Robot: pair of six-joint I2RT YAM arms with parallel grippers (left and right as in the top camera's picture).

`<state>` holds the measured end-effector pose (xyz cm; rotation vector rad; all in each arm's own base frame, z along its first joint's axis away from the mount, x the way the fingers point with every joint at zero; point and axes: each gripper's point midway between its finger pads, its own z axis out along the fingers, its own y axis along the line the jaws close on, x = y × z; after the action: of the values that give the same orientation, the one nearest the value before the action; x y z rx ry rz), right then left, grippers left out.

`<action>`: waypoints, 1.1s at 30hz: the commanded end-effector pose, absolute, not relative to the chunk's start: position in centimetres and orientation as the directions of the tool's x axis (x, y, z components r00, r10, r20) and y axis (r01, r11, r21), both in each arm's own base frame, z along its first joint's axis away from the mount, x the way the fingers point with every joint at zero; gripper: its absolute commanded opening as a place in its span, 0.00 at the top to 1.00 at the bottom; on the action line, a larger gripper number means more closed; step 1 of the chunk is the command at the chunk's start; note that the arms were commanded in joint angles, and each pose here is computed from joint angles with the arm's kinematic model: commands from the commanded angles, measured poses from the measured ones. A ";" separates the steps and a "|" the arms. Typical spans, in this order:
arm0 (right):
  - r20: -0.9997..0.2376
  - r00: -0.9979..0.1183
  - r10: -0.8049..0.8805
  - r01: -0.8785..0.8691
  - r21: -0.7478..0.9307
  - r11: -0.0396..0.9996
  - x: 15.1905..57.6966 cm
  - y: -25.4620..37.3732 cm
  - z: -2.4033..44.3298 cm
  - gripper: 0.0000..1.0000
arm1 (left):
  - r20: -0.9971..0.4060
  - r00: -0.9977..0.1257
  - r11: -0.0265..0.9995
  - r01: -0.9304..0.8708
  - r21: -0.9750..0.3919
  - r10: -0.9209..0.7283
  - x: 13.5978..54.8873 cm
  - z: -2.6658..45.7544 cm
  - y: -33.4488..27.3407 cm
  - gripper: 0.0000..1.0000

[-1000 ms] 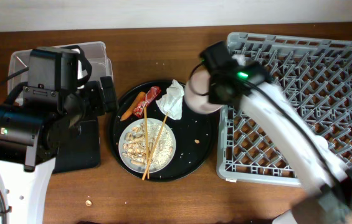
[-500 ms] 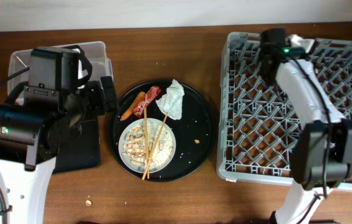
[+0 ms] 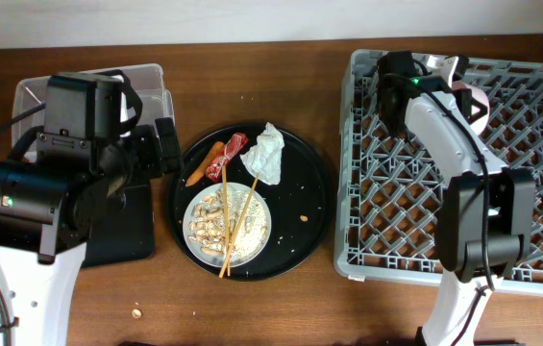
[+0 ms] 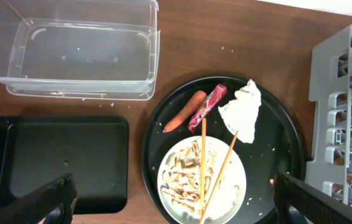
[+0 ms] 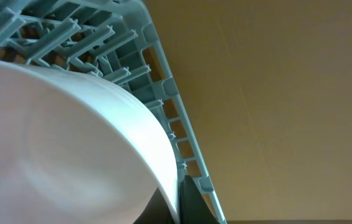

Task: Sort waste into correct bins and load items into the dishwasher rack
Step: 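Carry the pink bowl to the rack and release it upside down, then grasp the wooden chopsticks from the white plate with the right gripper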

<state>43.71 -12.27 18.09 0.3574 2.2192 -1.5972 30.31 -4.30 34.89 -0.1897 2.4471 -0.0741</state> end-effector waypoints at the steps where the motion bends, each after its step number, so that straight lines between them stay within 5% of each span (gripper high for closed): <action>1: -0.432 -0.900 -0.059 0.378 -0.839 0.392 44.9 -9.4 16.7 0.96 | -0.628 -0.759 0.985 -0.132 -0.112 -0.174 30.3 35.0 -4.2 0.01; 4: -0.366 -0.922 -0.124 0.264 -0.831 0.489 44.9 -4.9 15.1 0.88 | -0.628 -0.759 0.985 -0.132 -0.112 -0.174 30.3 35.0 -4.2 0.01; 5: -0.332 -0.930 -0.158 0.218 -0.844 0.490 44.4 -3.6 15.0 0.78 | -0.628 -0.758 0.985 -0.132 -0.112 -0.174 30.3 35.0 -4.2 0.01; 6: -0.296 -0.939 -0.174 0.176 -0.850 0.497 43.9 -2.8 15.0 0.51 | -0.628 -0.759 0.985 -0.132 -0.112 -0.174 30.3 35.0 -4.2 0.01; 7: -0.256 -0.952 -0.166 0.121 -0.817 0.564 43.1 -1.9 14.3 0.38 | -0.628 -0.759 0.985 -0.132 -0.112 -0.173 30.3 35.0 -4.2 0.01; 9: -0.214 -0.975 -0.062 0.082 -0.604 0.792 41.2 1.5 13.2 0.34 | -0.628 -0.759 0.985 -0.132 -0.112 -0.174 30.3 35.0 -4.2 0.01; 12: -0.233 -0.972 -0.028 -0.020 -0.035 0.999 39.7 11.5 19.4 0.34 | -0.628 -0.759 0.985 -0.132 -0.112 -0.173 30.3 35.0 -4.2 0.01; 14: -0.233 -0.952 -0.201 -0.255 0.235 0.938 37.3 18.4 21.4 0.41 | -0.628 -0.759 0.985 -0.132 -0.112 -0.174 30.3 35.0 -4.2 0.01; 15: -0.198 -0.947 -0.253 -0.304 0.297 0.905 35.6 21.1 20.9 0.52 | -0.628 -0.759 0.985 -0.132 -0.112 -0.174 30.3 35.0 -4.2 0.01; 19: -0.054 -0.959 -0.278 -0.280 0.319 0.905 28.9 29.8 13.1 0.55 | -0.628 -0.759 0.985 -0.132 -0.112 -0.174 30.3 35.0 -4.2 0.01; 23: -0.098 -0.977 -0.189 -0.212 0.387 0.897 27.4 33.7 5.4 0.51 | -0.628 -0.759 0.985 -0.132 -0.112 -0.174 30.3 35.0 -4.2 0.01; 31: -0.104 -0.992 -0.074 -0.105 0.339 0.935 29.0 33.4 2.0 0.61 | -0.628 -0.759 0.985 -0.132 -0.112 -0.174 30.3 35.0 -4.2 0.01; 33: -0.098 -0.992 -0.075 -0.103 0.335 0.937 29.0 33.3 1.6 0.88 | -0.628 -0.759 0.985 -0.132 -0.112 -0.174 30.3 35.0 -4.2 0.01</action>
<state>28.92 33.81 2.61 -0.1717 2.9954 0.5674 30.30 -4.30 34.83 -0.1897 2.4489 -0.0734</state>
